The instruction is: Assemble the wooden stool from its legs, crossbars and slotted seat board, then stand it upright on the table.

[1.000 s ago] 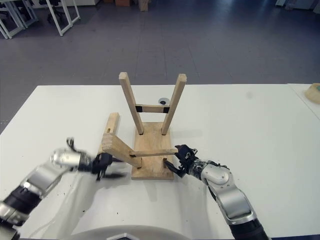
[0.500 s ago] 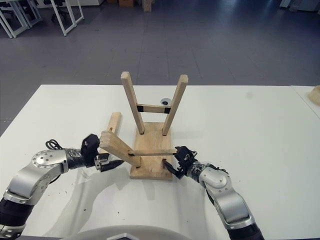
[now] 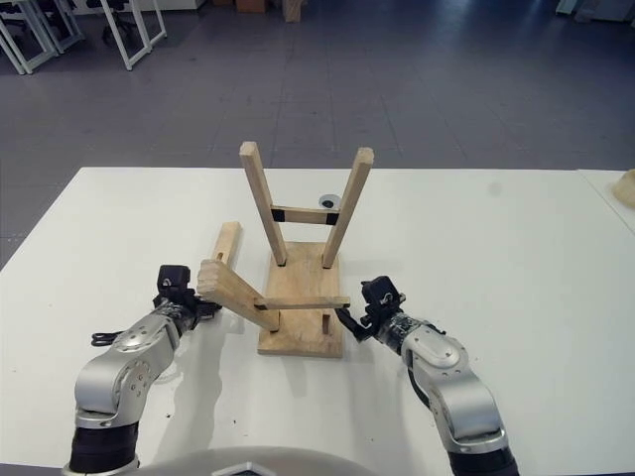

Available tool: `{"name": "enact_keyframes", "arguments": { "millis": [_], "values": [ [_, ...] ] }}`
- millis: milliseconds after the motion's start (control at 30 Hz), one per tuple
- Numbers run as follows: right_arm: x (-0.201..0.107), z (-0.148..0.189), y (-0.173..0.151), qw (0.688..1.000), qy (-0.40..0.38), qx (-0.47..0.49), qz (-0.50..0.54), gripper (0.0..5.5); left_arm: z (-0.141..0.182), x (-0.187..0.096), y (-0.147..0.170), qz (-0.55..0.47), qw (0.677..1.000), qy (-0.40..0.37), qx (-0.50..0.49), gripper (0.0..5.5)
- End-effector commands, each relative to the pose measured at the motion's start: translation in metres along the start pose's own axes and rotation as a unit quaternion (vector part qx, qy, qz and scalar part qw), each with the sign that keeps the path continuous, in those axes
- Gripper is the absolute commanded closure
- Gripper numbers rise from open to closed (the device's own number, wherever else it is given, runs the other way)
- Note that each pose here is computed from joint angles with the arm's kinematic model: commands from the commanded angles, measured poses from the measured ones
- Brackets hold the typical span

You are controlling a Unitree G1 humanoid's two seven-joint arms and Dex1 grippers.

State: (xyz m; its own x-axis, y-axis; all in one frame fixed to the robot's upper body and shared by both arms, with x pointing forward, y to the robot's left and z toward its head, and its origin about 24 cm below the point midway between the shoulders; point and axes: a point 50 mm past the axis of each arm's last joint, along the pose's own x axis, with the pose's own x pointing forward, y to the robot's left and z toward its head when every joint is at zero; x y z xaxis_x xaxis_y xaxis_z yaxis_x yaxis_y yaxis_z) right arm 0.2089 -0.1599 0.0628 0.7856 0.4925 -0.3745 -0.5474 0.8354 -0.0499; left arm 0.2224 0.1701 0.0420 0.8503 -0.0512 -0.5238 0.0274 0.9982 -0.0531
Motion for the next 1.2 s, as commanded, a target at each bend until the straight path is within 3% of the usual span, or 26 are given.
{"name": "enact_keyframes", "arguments": {
  "millis": [33, 100, 333, 533, 700, 767, 900, 1000, 1067, 1133, 1200],
  "values": [
    [0.002, 0.009, 0.001, 1.0, -0.018, 0.002, -0.006, 1.66, -0.021, 0.003, 0.01, 0.018, 0.999, 0.044, 0.003, 0.5],
    [0.002, 0.011, -0.001, 0.999, -0.028, 0.006, -0.019, 1.66, -0.032, 0.002, 0.007, 0.004, 0.998, 0.066, -0.01, 0.5],
    [-0.007, 0.016, -0.041, 0.986, -0.047, 0.031, -0.155, 1.66, -0.044, 0.003, 0.002, -0.037, 0.996, 0.076, 0.003, 1.62],
    [-0.009, 0.016, -0.059, 0.98, -0.022, 0.034, -0.194, 1.66, -0.051, 0.006, 0.009, -0.039, 0.998, 0.058, 0.01, 2.61],
    [-0.01, 0.027, -0.071, 0.979, -0.017, 0.051, -0.194, 1.66, -0.028, 0.007, 0.022, -0.01, 0.998, -0.032, -0.044, 3.45],
    [-0.012, 0.04, -0.073, 0.981, -0.04, 0.084, -0.169, 1.66, -0.011, 0.005, 0.027, -0.005, 0.995, -0.083, -0.054, 3.45],
    [-0.017, 0.083, -0.052, 0.942, -0.16, 0.285, 0.081, 1.66, 0.039, -0.018, 0.034, -0.155, 0.941, -0.236, -0.185, 3.45],
    [-0.02, 0.105, -0.052, 0.91, -0.188, 0.323, 0.18, 1.66, 0.064, -0.042, 0.05, -0.272, 0.886, -0.284, -0.245, 3.45],
    [-0.018, 0.129, -0.051, 0.882, -0.21, 0.341, 0.249, 1.66, 0.094, -0.063, 0.053, -0.369, 0.83, -0.324, -0.265, 3.45],
    [-0.012, 0.148, -0.046, 0.859, -0.219, 0.353, 0.3, 1.66, 0.114, -0.078, 0.047, -0.457, 0.785, -0.33, -0.257, 3.45],
    [-0.006, 0.16, -0.037, 0.845, -0.215, 0.359, 0.334, 1.66, 0.123, -0.082, 0.037, -0.518, 0.762, -0.304, -0.242, 3.45]
  ]
}}
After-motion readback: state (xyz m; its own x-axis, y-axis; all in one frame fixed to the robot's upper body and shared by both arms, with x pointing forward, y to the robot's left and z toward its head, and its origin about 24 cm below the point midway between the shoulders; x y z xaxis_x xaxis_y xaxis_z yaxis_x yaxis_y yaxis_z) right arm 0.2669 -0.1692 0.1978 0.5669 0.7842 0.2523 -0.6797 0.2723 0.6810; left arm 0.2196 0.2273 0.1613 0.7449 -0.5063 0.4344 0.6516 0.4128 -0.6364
